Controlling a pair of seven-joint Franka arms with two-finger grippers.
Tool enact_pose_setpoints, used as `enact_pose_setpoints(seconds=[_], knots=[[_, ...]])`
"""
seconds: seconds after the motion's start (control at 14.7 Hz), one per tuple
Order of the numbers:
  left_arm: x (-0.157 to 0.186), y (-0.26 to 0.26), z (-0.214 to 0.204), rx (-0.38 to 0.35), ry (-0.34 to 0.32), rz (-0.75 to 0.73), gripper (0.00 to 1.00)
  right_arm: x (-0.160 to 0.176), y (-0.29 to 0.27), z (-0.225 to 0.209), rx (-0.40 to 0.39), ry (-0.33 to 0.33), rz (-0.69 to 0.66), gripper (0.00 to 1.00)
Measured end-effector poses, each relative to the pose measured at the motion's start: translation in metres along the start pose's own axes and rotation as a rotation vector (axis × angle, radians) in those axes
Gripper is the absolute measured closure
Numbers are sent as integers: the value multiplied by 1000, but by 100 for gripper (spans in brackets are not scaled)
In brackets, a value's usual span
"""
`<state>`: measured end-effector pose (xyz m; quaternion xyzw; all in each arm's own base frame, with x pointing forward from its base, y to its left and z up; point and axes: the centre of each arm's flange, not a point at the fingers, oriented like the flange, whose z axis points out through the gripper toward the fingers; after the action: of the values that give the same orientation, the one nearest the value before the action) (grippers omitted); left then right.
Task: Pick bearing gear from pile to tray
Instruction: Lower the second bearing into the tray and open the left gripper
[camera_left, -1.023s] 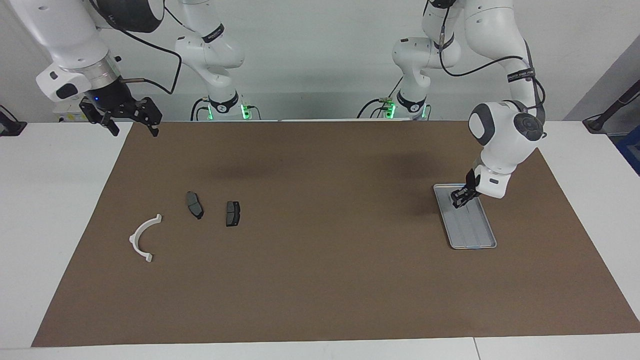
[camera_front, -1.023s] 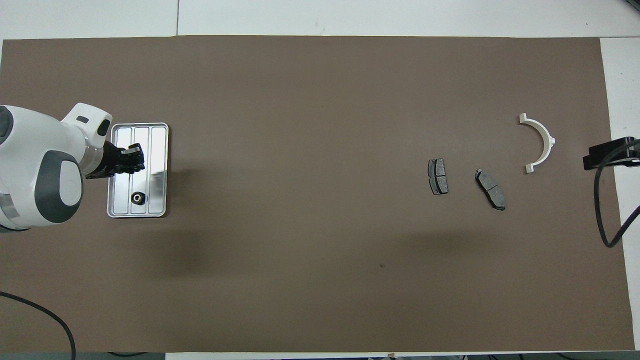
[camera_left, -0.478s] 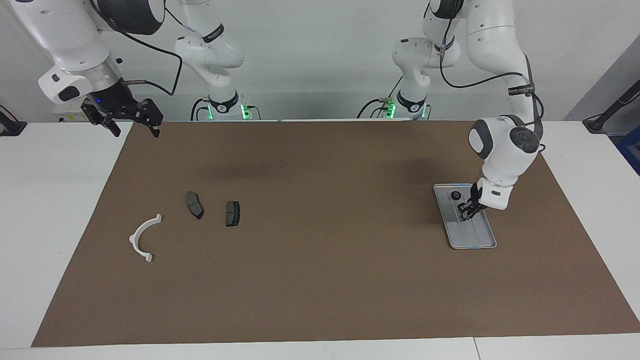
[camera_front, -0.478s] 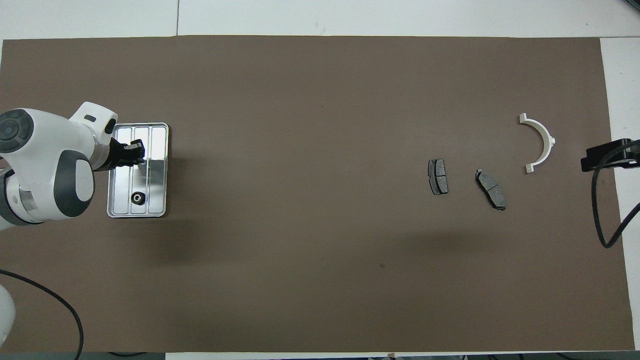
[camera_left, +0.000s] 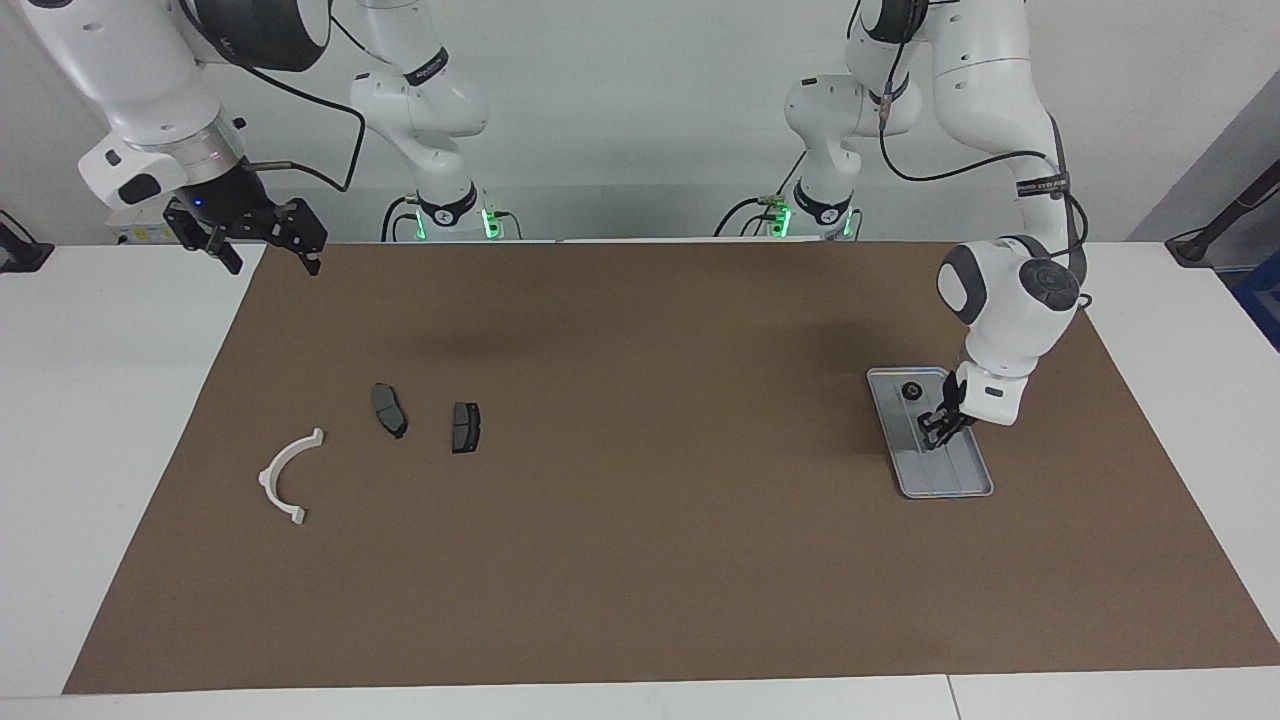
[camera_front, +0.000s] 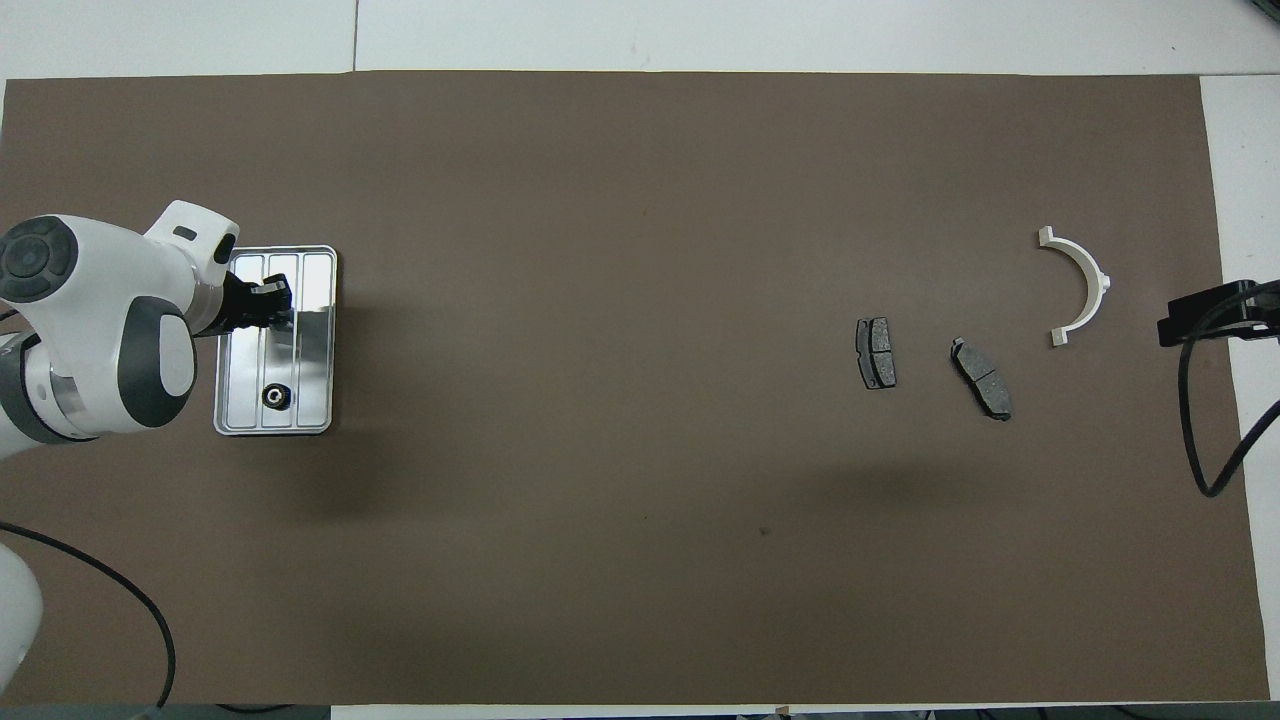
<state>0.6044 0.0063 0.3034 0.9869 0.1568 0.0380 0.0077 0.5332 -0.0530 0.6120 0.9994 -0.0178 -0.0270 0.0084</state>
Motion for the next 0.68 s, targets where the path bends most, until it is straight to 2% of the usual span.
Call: enact_pose_setpoints(seconds=[0.68], knots=[[2,-5,2,-1,4,-11,76,0,0,0,0,-1,0,0]])
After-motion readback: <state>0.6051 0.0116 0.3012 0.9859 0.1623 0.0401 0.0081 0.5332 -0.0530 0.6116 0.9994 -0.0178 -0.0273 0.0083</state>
